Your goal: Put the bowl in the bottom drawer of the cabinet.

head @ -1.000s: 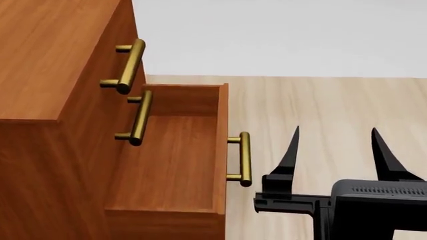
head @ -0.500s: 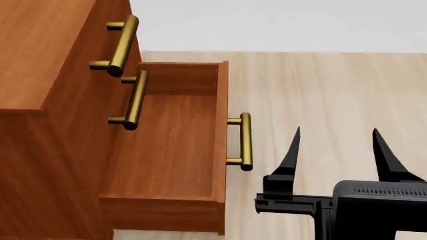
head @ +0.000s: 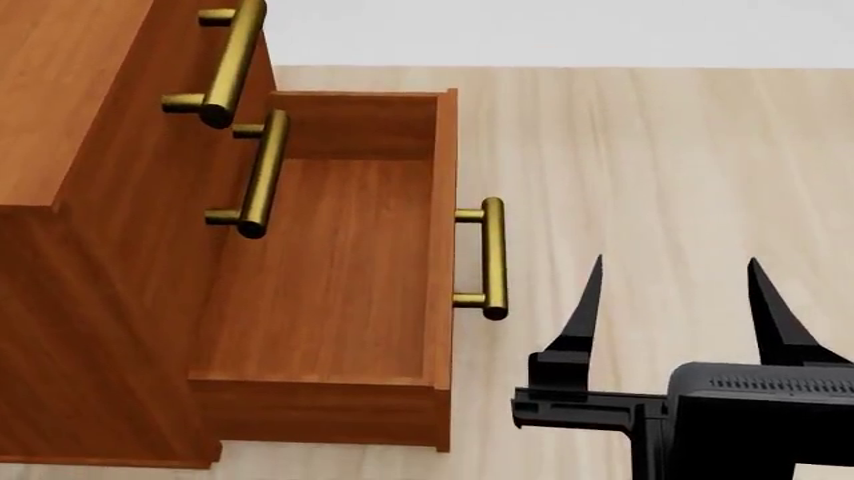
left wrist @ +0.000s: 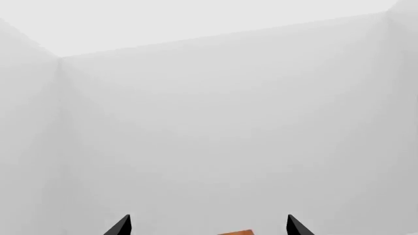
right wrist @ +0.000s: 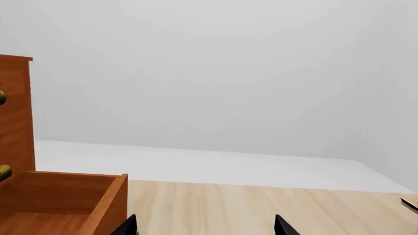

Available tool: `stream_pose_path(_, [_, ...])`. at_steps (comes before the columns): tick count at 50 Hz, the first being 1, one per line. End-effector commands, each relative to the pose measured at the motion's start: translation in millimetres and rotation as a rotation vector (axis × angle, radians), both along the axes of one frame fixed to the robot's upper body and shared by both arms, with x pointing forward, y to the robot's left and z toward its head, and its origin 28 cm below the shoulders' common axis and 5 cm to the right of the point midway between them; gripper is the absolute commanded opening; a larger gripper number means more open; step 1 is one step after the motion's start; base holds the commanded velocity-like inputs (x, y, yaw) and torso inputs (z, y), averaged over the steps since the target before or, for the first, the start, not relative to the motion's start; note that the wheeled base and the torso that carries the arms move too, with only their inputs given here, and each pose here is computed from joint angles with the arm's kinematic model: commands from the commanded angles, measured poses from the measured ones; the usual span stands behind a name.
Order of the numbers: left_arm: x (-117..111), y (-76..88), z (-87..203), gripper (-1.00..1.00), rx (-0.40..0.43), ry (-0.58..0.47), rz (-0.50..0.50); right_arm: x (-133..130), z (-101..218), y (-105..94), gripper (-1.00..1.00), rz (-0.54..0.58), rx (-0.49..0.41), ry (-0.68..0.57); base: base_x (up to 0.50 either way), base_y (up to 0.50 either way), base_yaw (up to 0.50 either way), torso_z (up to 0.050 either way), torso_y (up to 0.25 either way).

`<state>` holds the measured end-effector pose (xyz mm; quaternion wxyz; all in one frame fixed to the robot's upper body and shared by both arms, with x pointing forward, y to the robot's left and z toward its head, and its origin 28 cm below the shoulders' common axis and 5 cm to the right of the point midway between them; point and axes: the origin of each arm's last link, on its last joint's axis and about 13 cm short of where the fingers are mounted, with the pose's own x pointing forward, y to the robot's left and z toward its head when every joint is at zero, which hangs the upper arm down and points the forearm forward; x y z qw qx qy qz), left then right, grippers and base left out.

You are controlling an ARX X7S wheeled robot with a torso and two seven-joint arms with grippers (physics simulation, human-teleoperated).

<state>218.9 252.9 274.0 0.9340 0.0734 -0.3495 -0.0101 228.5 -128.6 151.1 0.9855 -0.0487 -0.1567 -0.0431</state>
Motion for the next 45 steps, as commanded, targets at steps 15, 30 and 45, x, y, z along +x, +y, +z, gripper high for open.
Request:
stream_pose_path(15, [0,2.6,1,1.0,0.0,-0.007,0.006,-24,34,-9.1,1.0,-0.015,-0.137,0.126,0.0,0.0,0.0,0.0,0.0])
stream_pose_path(30, [2,2.7,0,1.0,0.004,-0.008,0.003,-51,48,-25.8,1.0,-0.024,-0.196,0.328,0.0,0.0,0.0,0.0,0.0])
stream_pose_path(45, [3,0.9,0,1.0,0.002,-0.009,-0.005,-69,51,-44.9,1.0,-0.05,-0.221,0.459,0.0,0.0,0.0,0.0,0.0])
